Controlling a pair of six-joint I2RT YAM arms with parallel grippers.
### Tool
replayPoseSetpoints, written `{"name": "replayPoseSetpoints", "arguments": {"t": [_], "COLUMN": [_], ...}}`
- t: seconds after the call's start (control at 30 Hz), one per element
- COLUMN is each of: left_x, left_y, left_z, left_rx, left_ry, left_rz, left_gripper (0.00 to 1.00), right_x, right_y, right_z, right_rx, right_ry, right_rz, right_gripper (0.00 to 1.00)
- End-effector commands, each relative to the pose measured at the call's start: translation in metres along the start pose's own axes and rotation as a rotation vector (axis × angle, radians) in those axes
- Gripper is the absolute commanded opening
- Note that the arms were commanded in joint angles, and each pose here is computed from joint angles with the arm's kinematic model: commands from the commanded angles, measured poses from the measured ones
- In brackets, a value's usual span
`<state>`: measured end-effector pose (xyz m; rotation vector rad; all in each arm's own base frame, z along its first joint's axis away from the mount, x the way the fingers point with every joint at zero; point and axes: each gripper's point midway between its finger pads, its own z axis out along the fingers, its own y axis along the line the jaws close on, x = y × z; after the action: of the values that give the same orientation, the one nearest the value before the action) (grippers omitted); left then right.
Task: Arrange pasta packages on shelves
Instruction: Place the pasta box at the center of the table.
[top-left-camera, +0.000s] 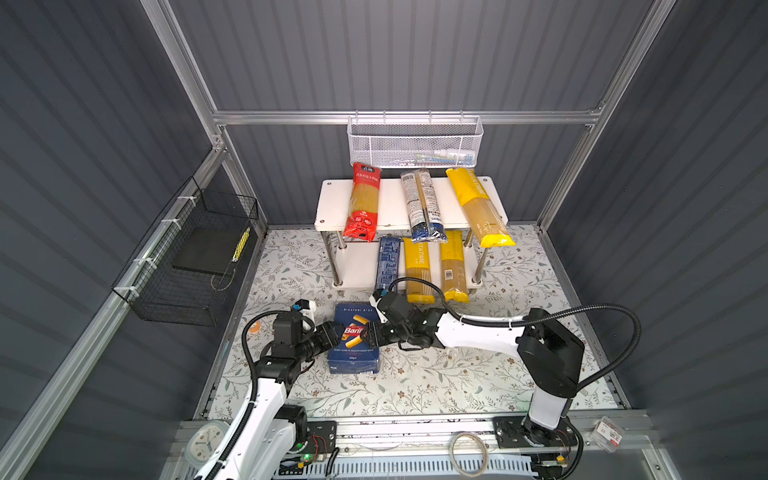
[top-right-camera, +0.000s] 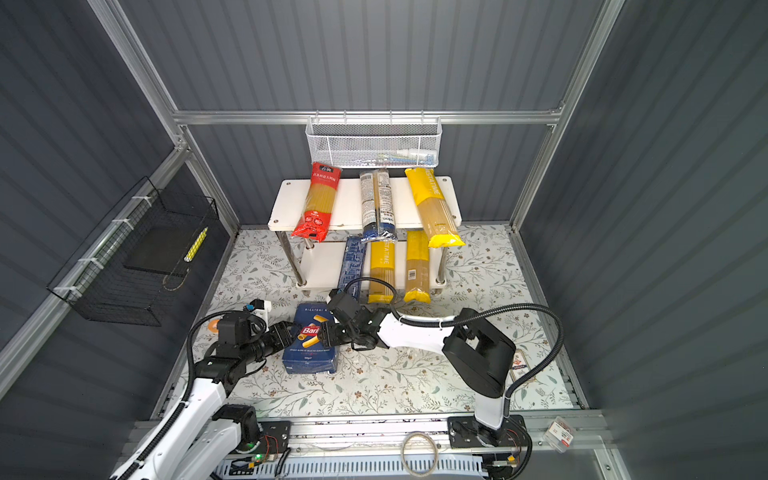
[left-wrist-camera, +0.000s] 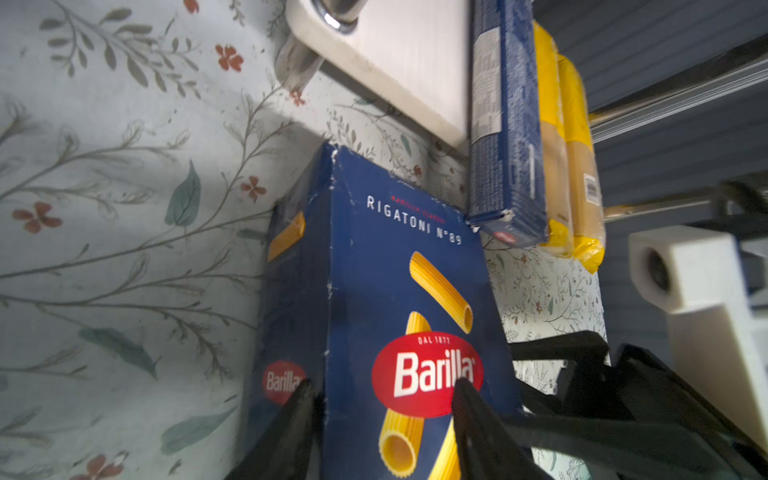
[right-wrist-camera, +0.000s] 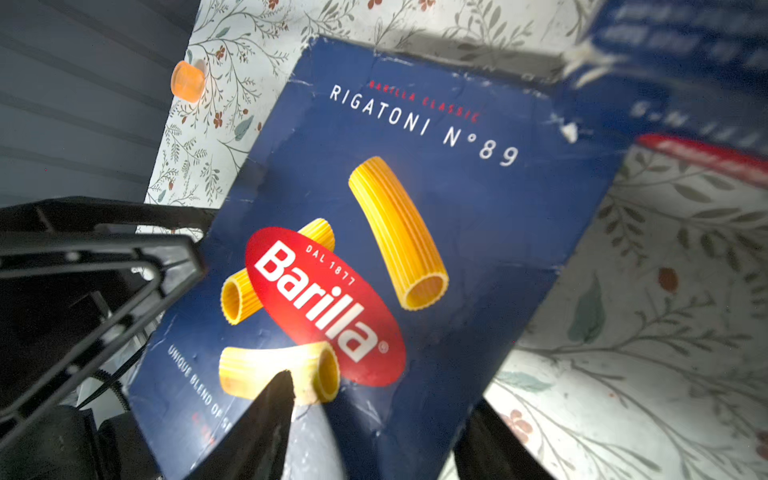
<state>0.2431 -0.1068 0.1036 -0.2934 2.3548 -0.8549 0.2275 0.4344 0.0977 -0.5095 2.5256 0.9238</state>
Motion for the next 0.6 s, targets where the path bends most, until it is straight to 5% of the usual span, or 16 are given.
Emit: {"name": "replayPoseSetpoints", "arguments": {"t": [0.0, 0.13, 0.3, 0.57], "left_x": [0.014, 0.006, -0.028, -0.035], "left_y": [-0.006, 0.008, 0.0, 0.003], "left_z": [0.01, 0.014, 0.017, 0.044], "left_rx": [0.036, -0.055, -0.075, -0.069], "left_ry": [0.088, 0.082, -0.01, 0.045], "left_rz": [-0.012, 0.018, 0.113, 0.141], "left_gripper": [0.57, 0.65, 0.87, 0.82], "right_x": [-0.028, -0.028, -0.038, -0.053], "right_y": [0.056, 0.041, 0.018, -0.01], "right_z": [-0.017, -0.016, -0.014, -0.024], "right_rx": [-0.203, -0.176, -0.132, -0.053], "right_ry": [-0.111, -0.116, -0.132, -0.154], "right_rz": [-0.052, -0.034, -0.021, 0.005], "right_gripper": [0.65, 0.69, 0.76, 0.85]}}
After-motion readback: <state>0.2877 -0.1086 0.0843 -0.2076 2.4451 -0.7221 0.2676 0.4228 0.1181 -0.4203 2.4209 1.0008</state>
